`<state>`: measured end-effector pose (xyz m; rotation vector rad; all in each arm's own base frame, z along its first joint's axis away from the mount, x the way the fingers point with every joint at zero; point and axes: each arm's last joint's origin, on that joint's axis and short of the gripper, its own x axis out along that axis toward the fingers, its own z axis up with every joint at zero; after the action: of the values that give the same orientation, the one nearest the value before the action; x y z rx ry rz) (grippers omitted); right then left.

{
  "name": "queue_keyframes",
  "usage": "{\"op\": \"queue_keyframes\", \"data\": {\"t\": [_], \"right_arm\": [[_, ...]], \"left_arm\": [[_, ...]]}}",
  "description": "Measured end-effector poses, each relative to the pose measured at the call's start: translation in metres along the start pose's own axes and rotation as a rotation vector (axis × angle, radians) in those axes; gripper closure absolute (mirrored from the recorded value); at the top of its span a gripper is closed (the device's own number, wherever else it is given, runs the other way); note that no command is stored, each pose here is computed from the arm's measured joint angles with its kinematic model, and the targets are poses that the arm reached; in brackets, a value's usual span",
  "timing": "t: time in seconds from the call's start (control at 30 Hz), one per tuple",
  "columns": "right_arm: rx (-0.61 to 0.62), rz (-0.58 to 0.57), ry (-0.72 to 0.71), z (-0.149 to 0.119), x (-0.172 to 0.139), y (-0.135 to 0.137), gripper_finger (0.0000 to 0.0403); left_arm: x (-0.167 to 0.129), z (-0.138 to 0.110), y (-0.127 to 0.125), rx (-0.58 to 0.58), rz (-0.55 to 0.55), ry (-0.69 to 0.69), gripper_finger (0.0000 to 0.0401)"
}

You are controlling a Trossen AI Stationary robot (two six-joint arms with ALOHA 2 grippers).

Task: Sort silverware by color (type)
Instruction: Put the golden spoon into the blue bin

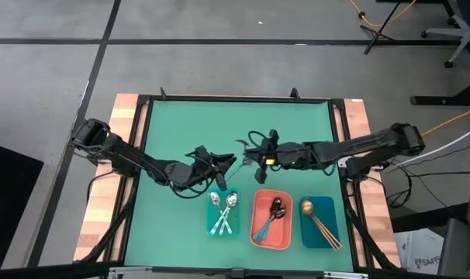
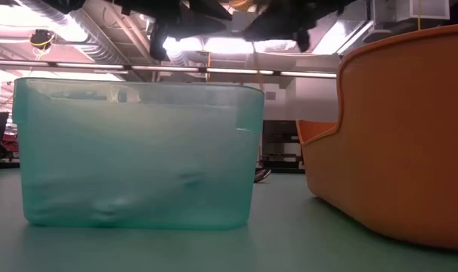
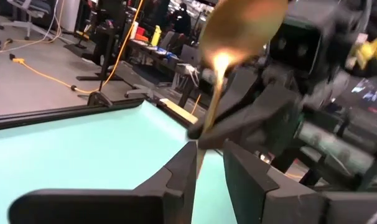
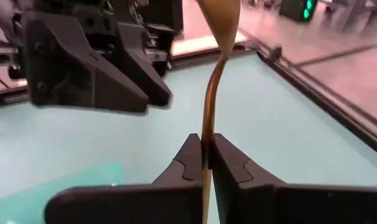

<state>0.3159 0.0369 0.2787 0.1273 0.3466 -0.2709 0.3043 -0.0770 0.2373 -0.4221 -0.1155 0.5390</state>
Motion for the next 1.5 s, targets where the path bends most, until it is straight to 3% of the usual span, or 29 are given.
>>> {"op": "queue_keyframes", "data": {"t": [0.2, 0.5, 0.87, 1.1, 1.5], "right_arm": [[0.11, 0.015, 0.145, 0.003, -0.039, -0.014, 0.0402], [0.477, 0.122, 0.416, 0.0, -0.1, -0.029, 0.0402], [0.635, 0.123, 0.764, -0.03, -0.142, 0.003, 0.0402], [0.75, 0.085, 0.96, -0.049, -0.172, 0.028, 0.0402], [0.843, -0.161, 1.187, -0.08, -0.194, 0.054, 0.0402]], "left_arm": [[0.0, -0.003, 0.001, 0.025, 0.012, 0.018, 0.0331], [0.0, -0.007, 0.004, 0.066, 0.028, 0.05, 0.0328], [0.0, -0.008, 0.005, 0.084, 0.035, 0.063, 0.0328], [0.0, -0.009, 0.005, 0.085, 0.035, 0.064, 0.0328], [0.0, -0.009, 0.005, 0.086, 0.035, 0.064, 0.0328]]}}
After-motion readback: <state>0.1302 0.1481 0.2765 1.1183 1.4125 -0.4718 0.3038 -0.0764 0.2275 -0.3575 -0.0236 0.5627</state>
